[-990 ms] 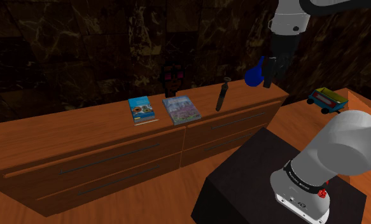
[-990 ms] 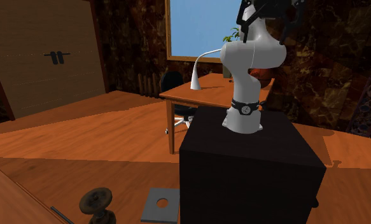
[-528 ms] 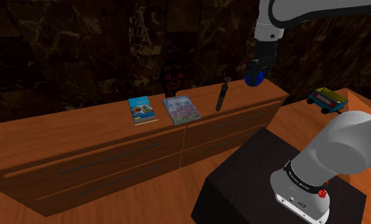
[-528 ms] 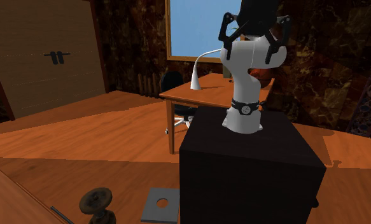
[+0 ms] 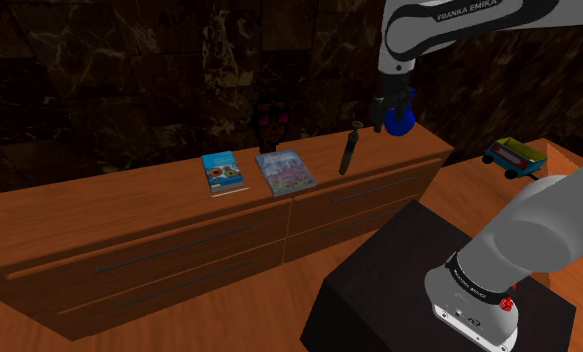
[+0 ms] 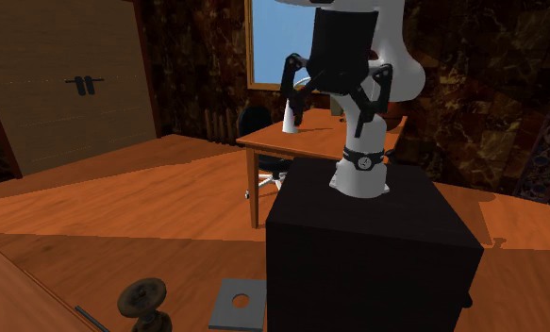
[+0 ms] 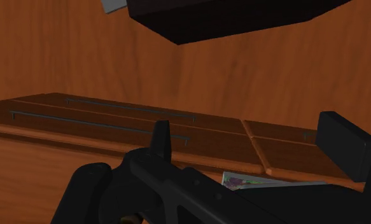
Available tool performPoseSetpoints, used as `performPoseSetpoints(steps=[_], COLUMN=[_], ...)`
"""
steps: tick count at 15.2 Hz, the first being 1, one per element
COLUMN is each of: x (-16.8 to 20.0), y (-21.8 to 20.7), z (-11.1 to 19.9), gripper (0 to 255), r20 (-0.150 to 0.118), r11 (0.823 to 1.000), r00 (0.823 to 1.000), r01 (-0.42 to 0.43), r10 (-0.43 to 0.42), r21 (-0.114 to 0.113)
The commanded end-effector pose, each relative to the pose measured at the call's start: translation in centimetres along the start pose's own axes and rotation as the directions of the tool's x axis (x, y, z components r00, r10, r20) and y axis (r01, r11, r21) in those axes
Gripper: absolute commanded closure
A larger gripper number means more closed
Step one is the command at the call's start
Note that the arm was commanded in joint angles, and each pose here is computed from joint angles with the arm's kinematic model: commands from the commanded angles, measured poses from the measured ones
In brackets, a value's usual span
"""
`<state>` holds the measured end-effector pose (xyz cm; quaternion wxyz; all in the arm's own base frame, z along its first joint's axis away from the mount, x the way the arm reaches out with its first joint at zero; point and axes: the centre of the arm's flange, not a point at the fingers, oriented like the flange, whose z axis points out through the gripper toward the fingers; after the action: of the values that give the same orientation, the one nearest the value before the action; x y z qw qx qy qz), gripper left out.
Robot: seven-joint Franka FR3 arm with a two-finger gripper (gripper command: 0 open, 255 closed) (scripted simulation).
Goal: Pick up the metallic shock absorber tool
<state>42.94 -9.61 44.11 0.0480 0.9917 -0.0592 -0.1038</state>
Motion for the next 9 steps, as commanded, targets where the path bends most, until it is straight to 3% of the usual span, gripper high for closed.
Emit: performPoseSetpoints(steps=[1, 9], x=[2.2, 10.8], y=[1.0, 5.5], z=[1.1, 4.9], gripper=[0, 0], r20=[0.000, 0.003], r11=[1.000, 0.998], r00=[1.000, 0.999], r01=[-0.011, -0.054], r10=[0.011, 0.054], r21=[-0.006, -0.029])
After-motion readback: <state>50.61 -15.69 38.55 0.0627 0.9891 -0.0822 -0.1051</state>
